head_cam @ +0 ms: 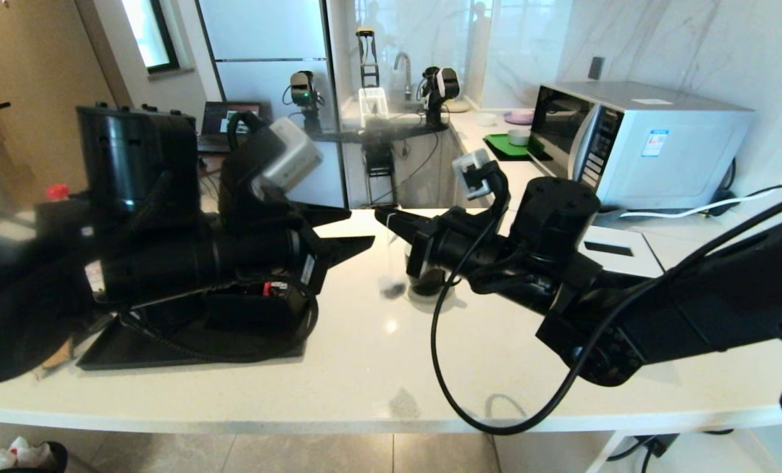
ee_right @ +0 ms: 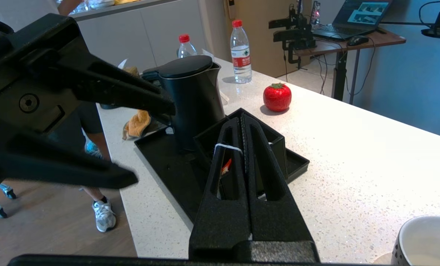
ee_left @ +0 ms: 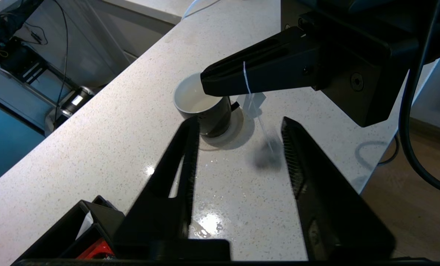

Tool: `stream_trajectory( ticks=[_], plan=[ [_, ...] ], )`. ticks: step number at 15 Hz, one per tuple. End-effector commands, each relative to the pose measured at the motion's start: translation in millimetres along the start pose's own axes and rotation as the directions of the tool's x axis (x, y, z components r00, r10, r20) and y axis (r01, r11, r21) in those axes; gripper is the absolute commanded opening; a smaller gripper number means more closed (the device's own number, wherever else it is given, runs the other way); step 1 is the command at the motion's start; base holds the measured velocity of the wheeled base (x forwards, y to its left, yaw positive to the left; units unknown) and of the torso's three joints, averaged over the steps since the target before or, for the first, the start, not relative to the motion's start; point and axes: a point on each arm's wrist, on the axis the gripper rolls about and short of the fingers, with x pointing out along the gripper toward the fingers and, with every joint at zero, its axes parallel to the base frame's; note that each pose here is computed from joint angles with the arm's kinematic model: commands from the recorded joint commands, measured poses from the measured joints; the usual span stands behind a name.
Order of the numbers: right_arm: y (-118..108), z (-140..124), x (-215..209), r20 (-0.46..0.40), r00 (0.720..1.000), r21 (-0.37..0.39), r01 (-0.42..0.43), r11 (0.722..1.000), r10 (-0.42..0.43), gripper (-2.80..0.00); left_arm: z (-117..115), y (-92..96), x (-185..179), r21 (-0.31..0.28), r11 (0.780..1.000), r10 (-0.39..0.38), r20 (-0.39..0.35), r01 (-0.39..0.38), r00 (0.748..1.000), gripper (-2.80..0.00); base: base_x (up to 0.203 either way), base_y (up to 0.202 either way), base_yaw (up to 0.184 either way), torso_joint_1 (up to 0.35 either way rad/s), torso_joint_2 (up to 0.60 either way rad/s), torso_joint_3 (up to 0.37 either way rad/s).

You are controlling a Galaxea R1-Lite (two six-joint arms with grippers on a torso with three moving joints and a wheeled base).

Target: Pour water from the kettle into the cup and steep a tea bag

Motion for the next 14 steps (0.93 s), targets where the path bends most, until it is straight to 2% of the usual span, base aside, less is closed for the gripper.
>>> stream_trajectory(
  ticks=[1, 7, 12, 14],
  plan=[
    [0.2, 0.2, 0.2, 0.005, 1.000, -0.001, -0.004, 1.000, 0.004, -2.80, -0.1, 0.1, -0.1, 0.002, 1.000, 0.000, 0.002, 0.000, 1.000, 0.00, 0.000, 0.000, 0.000, 0.000, 0.00, 0.000],
    [-2.5, 1.0, -1.1, 0.006, 1.000, -0.004, 0.005, 1.000, -0.005, -2.80, -17.9, -8.6, -12.4, -0.011, 1.000, -0.015, -0.049, 0.015, 0.999, 0.00, 0.000, 0.000, 0.000, 0.000, 0.00, 0.000],
    [-3.1, 0.9, -1.5, 0.006, 1.000, -0.004, 0.007, 1.000, -0.007, -2.80, -42.6, -11.4, -37.8, -0.041, 0.999, 0.009, -0.112, -0.014, 0.994, 0.00, 0.000, 0.000, 0.000, 0.000, 0.00, 0.000],
    [-3.1, 0.9, -1.5, 0.006, 1.000, -0.004, 0.007, 1.000, -0.007, -2.80, -44.2, -12.1, -40.9, -0.042, 0.999, 0.012, -0.115, -0.017, 0.993, 0.00, 0.000, 0.000, 0.000, 0.000, 0.00, 0.000]
  ],
)
